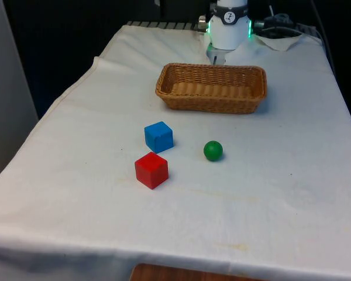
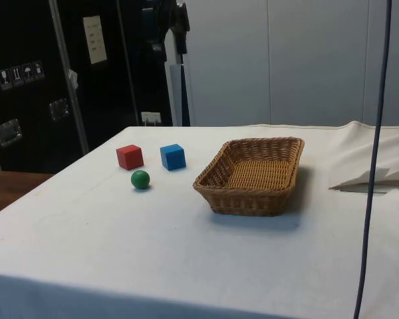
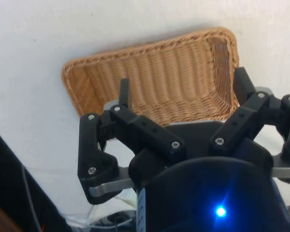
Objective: Place all non-red objects into the basket.
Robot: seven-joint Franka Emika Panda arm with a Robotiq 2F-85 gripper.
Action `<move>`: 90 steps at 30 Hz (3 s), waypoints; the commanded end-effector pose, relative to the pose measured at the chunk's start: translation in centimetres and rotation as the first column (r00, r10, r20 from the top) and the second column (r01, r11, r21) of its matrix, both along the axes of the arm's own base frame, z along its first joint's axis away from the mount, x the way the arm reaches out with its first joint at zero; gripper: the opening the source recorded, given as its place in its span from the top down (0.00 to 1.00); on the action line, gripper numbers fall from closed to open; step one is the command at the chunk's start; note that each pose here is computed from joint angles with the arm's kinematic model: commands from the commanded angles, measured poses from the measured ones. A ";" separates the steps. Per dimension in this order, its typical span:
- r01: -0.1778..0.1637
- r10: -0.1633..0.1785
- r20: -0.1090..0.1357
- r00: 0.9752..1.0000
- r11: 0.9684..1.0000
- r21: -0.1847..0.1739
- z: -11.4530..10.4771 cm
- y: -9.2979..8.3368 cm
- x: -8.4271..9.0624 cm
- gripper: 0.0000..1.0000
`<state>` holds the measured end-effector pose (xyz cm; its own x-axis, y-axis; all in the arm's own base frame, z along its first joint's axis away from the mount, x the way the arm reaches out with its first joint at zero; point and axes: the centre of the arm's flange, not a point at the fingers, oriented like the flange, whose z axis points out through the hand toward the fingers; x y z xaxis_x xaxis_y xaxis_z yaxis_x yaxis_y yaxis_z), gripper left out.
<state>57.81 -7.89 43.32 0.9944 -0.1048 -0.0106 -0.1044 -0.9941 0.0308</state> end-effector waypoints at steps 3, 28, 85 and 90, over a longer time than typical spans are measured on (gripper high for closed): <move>0.024 -0.023 0.026 0.999 1.000 -0.020 -0.4 -0.1 0.2 0.00; 0.187 -0.183 0.083 0.980 0.982 -0.041 -6.7 -0.3 0.4 0.00; 0.421 -0.414 0.133 0.901 0.907 -0.026 -20.7 -1.6 3.5 0.00; 0.429 -0.421 0.134 0.897 0.903 -0.033 -21.5 -2.1 4.3 0.00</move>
<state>62.05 -9.98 21.83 0.8483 -0.5139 0.1274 -0.5240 -0.8494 0.0628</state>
